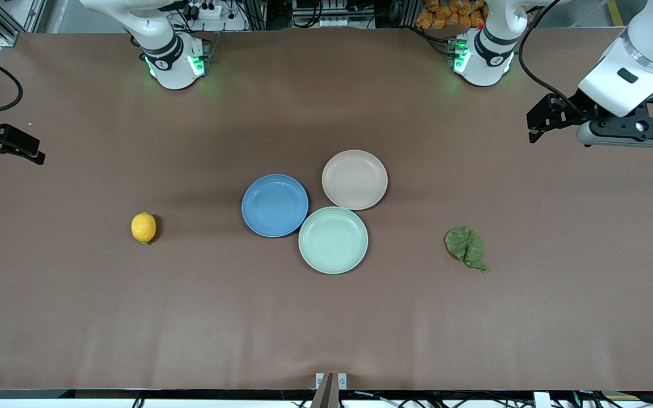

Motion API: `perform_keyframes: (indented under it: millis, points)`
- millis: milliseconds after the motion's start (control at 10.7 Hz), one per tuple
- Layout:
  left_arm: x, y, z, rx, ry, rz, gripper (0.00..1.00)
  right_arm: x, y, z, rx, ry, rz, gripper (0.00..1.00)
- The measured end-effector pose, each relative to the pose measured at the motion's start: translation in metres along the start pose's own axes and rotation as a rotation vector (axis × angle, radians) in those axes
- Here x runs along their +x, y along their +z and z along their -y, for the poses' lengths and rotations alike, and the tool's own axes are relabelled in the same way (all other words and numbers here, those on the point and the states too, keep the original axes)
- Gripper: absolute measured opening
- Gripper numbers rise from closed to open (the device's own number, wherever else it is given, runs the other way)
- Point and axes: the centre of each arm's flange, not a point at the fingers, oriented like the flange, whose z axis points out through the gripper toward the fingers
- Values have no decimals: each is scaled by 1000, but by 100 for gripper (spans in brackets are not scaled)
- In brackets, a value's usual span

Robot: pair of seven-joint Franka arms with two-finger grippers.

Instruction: Place lemon and lettuce in plates

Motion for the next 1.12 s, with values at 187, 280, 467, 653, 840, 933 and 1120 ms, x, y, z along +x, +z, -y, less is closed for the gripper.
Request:
perform_keyframes:
  millis: [187, 280, 467, 653, 840, 933, 1120]
  points:
    - [0, 1, 1, 0, -2, 1, 100, 0, 0, 0, 0, 0, 0, 100]
    - [1, 1, 2, 0, -4, 2, 100, 0, 0, 0, 0, 0, 0, 100]
    - [2, 3, 3, 0, -5, 5, 100, 0, 0, 0, 0, 0, 0, 100]
    - [3, 5, 4, 0, -7, 9, 100, 0, 0, 0, 0, 0, 0, 100]
    - [4, 6, 6, 0, -10, 11, 100, 0, 0, 0, 0, 0, 0, 100]
    - [4, 6, 6, 0, -11, 11, 100, 0, 0, 0, 0, 0, 0, 100]
    - [4, 6, 6, 0, -11, 12, 100, 0, 0, 0, 0, 0, 0, 100]
